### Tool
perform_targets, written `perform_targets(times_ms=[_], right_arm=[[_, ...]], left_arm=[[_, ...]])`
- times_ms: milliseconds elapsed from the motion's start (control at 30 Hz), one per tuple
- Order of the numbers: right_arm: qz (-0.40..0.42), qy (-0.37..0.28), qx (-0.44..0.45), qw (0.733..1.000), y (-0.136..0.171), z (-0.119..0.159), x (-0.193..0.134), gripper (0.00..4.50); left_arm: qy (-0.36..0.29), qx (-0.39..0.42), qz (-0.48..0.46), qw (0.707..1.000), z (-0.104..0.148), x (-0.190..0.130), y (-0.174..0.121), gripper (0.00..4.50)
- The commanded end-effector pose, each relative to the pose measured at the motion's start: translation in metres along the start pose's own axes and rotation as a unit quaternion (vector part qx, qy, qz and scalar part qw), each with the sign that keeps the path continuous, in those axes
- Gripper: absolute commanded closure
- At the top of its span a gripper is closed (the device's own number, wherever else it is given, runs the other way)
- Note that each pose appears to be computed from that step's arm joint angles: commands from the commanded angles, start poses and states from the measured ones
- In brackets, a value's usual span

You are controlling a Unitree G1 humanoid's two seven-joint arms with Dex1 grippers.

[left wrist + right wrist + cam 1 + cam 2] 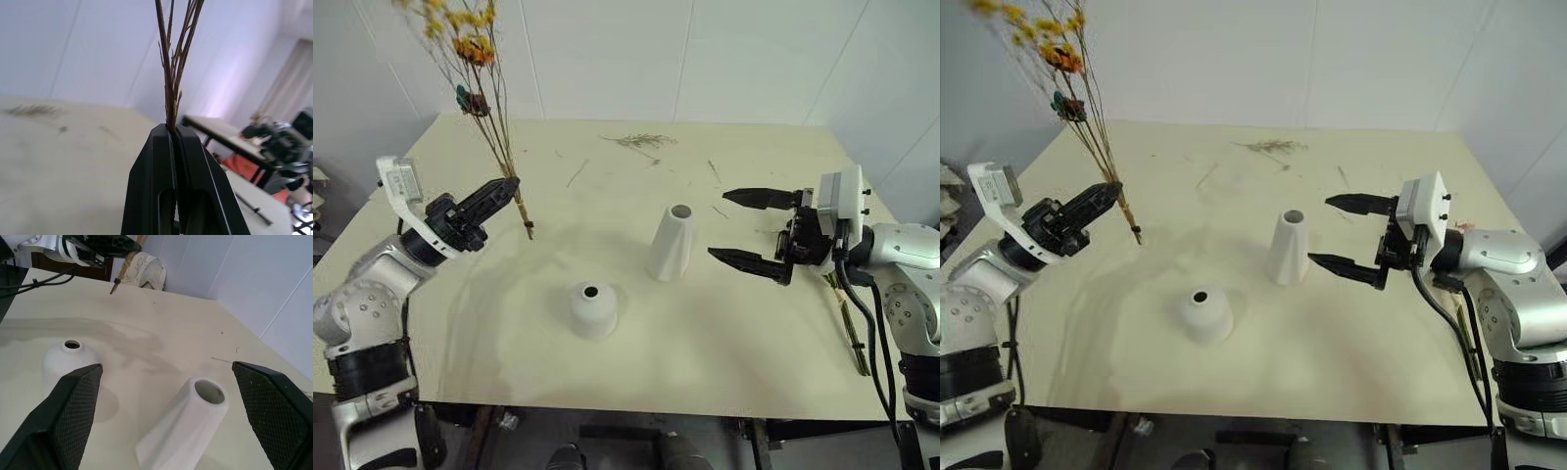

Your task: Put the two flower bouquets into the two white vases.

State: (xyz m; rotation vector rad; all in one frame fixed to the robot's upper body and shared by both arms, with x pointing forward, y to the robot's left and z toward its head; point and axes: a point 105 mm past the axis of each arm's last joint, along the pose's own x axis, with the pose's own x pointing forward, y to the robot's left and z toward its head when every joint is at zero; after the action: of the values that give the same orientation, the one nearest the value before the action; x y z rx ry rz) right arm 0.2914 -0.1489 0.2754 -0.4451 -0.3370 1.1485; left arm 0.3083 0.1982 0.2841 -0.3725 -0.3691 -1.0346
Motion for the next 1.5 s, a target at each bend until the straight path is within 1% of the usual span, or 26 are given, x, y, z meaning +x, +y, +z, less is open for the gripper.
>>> perform_targets(times_ms=[33, 167, 300, 367, 700, 933, 1233, 1500], right_arm=[[-0.022, -0.005, -0.031, 0.999, -0.008, 0.014, -0.008, 0.0], [-0.028, -0.002, -0.029, 0.999, -0.009, 0.014, -0.008, 0.0], [-0.038, 0.002, -0.027, 0.999, -0.011, 0.013, -0.011, 0.0], [-0.043, 0.004, -0.027, 0.999, -0.012, 0.012, -0.012, 0.0], [-0.045, 0.008, -0.017, 0.999, -0.01, 0.011, -0.012, 0.0], [0.029, 0.029, 0.014, 0.999, 0.018, 0.012, -0.009, 0.0], [0.042, 0.037, 0.022, 0.998, 0.026, 0.014, -0.011, 0.0], [0.048, 0.05, 0.027, 0.997, 0.029, 0.011, -0.014, 0.0]], left_arm=[[-0.015, 0.031, -0.045, 0.998, -0.003, 0.006, -0.022, 4.47], [0.005, 0.047, -0.071, 0.996, -0.024, 0.004, -0.032, 4.47], [0.023, 0.069, -0.092, 0.993, -0.037, 0.004, -0.038, 4.47], [0.022, 0.069, -0.095, 0.993, -0.041, 0.002, -0.039, 4.47], [0.013, 0.049, -0.114, 0.992, -0.054, 0.006, -0.05, 4.47], [0.012, 0.033, -0.127, 0.991, -0.066, 0.013, -0.055, 4.47], [0.029, 0.036, -0.129, 0.991, -0.078, 0.01, -0.054, 4.47], [0.029, 0.048, -0.124, 0.991, -0.079, 0.009, -0.049, 4.47]])
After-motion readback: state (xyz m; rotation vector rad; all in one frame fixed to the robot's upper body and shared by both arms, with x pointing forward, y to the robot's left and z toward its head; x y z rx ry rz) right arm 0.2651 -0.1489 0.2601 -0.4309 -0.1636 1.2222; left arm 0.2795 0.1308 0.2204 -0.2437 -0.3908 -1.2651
